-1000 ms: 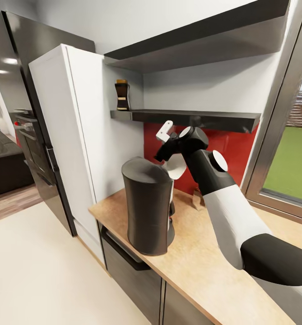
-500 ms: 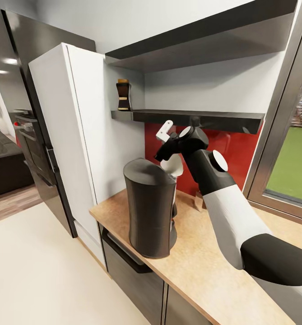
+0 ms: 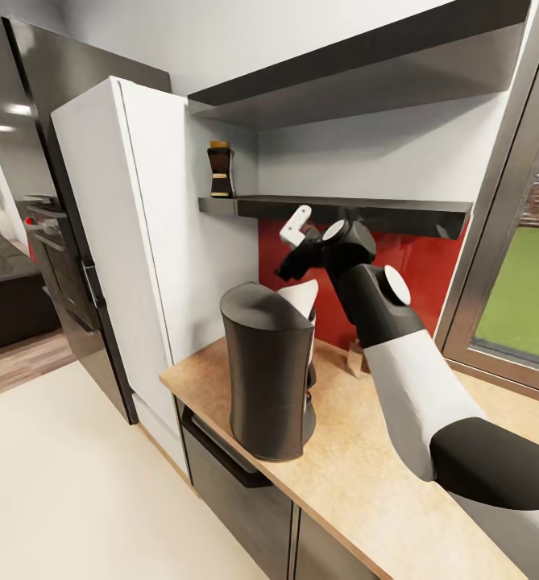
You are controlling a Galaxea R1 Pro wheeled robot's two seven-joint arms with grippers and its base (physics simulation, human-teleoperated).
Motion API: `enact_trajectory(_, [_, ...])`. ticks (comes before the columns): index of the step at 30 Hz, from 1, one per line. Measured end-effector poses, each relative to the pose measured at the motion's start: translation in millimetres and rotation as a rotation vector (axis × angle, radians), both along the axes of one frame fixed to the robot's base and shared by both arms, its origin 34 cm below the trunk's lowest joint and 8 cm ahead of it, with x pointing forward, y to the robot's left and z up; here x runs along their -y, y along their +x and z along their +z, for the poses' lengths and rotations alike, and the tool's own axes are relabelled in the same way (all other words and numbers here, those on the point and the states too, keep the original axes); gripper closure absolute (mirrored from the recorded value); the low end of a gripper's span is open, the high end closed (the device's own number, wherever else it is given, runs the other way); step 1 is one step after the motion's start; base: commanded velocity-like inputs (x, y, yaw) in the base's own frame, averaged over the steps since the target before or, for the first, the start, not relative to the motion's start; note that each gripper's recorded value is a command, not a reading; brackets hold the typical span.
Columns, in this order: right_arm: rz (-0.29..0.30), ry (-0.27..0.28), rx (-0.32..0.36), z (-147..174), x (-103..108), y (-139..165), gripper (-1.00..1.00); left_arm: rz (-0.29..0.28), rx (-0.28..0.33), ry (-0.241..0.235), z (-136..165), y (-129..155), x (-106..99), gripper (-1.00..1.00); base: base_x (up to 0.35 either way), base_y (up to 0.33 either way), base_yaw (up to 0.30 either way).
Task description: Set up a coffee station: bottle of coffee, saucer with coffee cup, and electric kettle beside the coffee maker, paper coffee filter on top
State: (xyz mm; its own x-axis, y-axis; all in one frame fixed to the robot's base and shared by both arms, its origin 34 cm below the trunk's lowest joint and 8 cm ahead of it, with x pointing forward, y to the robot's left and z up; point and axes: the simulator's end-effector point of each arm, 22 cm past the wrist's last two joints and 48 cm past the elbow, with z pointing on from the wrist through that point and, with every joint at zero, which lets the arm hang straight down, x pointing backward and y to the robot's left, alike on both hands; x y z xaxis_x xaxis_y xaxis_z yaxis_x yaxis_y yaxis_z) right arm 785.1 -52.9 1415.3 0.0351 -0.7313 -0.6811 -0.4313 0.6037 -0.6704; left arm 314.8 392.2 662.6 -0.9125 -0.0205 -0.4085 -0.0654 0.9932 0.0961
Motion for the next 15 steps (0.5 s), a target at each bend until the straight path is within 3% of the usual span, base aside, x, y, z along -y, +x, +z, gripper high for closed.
enact_trajectory(9, [0.008,0.015,0.054,22,-1,-8,-1.0,0.0,0.004,0.001,1,2,0,-1.0,0.0,0.16,0.0])
enact_trajectory(15, [0.009,0.017,0.057,23,-1,-8,-1.0,0.0,0.004,0.0,1,2,0,-1.0,0.0,0.037,0.0])
